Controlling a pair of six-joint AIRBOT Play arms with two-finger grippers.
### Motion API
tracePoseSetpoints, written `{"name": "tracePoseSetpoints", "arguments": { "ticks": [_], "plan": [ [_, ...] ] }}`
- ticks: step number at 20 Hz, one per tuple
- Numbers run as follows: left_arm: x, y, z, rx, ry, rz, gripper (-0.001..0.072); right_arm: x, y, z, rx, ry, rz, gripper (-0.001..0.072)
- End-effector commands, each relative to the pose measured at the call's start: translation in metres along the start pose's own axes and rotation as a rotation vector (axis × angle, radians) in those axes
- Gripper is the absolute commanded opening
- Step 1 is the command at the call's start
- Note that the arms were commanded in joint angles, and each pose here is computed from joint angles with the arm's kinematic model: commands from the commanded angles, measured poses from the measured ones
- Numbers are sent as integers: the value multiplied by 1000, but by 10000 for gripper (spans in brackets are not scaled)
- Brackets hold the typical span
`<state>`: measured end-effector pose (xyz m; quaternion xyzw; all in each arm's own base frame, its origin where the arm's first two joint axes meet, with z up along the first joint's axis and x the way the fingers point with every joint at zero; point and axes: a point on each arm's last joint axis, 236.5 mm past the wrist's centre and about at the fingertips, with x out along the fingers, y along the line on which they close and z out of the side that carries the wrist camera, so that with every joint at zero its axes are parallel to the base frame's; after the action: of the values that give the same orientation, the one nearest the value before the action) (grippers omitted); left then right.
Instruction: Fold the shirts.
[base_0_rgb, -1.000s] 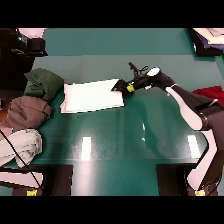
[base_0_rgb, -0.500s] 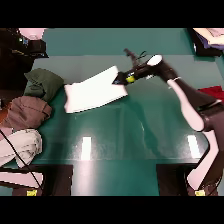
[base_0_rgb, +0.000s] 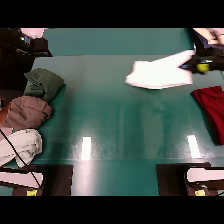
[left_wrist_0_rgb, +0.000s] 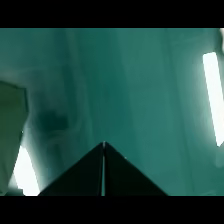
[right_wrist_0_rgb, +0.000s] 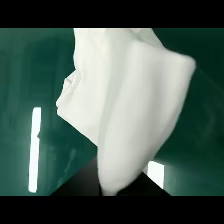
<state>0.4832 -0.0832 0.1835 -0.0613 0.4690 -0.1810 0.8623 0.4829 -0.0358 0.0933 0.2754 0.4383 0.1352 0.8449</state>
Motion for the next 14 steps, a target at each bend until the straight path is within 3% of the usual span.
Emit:
{"name": "tracePoseSetpoints", "arguments": {
  "ticks": [1, 7, 14],
  "plan": [
    [6, -30, 4, 33, -13, -57, 30, -93, -94, 12, 168, -213, -188, 15],
    [15, -69, 11, 94, -49, -99, 30, -186, -153, 8, 307, -397, -316, 16],
    [15, -69, 11, 102, -49, -96, 30, -218, -119, 24, 218, -387, -305, 15]
  ]
}}
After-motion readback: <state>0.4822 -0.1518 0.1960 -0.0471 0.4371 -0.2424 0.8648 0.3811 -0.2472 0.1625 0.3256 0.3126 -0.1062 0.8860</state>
